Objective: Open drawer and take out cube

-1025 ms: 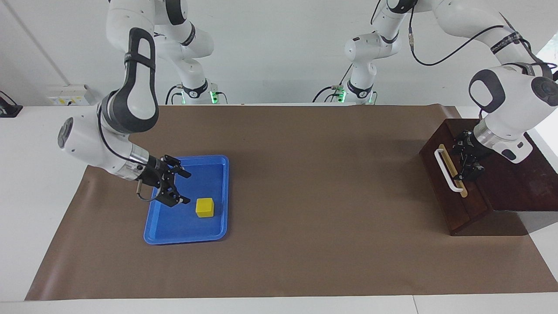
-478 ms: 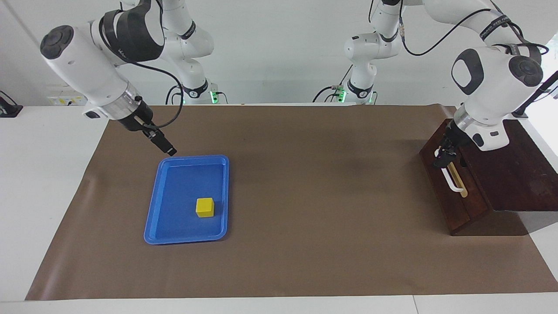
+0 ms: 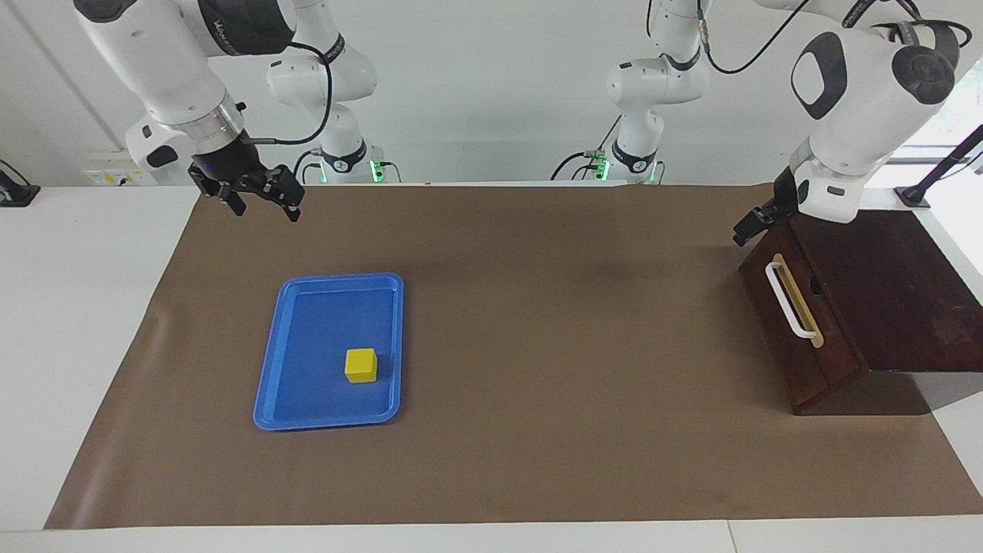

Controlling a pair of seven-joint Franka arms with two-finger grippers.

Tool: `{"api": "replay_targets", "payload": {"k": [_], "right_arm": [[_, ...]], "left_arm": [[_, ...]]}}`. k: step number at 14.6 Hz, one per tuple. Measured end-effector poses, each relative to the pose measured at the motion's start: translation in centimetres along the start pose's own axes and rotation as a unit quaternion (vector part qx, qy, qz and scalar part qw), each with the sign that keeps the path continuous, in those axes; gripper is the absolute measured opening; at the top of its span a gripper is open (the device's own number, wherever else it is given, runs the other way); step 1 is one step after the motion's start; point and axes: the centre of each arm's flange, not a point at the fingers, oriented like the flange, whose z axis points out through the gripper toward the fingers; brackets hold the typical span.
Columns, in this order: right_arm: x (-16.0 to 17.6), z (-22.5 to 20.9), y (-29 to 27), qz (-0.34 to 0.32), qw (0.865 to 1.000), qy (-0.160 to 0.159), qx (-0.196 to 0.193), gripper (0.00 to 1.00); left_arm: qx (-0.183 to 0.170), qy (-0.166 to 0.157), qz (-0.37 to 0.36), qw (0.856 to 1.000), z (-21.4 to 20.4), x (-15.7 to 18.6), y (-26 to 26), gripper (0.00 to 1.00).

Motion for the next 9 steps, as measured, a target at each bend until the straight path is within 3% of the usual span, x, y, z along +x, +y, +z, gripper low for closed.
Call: {"api": "replay_targets", "payload": {"k": [4, 9], "right_arm": [[0.2, 0.5, 1.0, -0.064, 0.998, -0.003, -0.027, 1.00], [0.2, 0.5, 1.2, -0.094, 0.995, -0.001, -0.036, 1.00]], "left_arm": [[0.005, -0.004, 0.062, 0.998, -0.9, -2.9, 0.2, 1.00], [0.008, -0.013, 0.113, 0.993, 0.0, -3.1, 1.2, 1.00]]}}
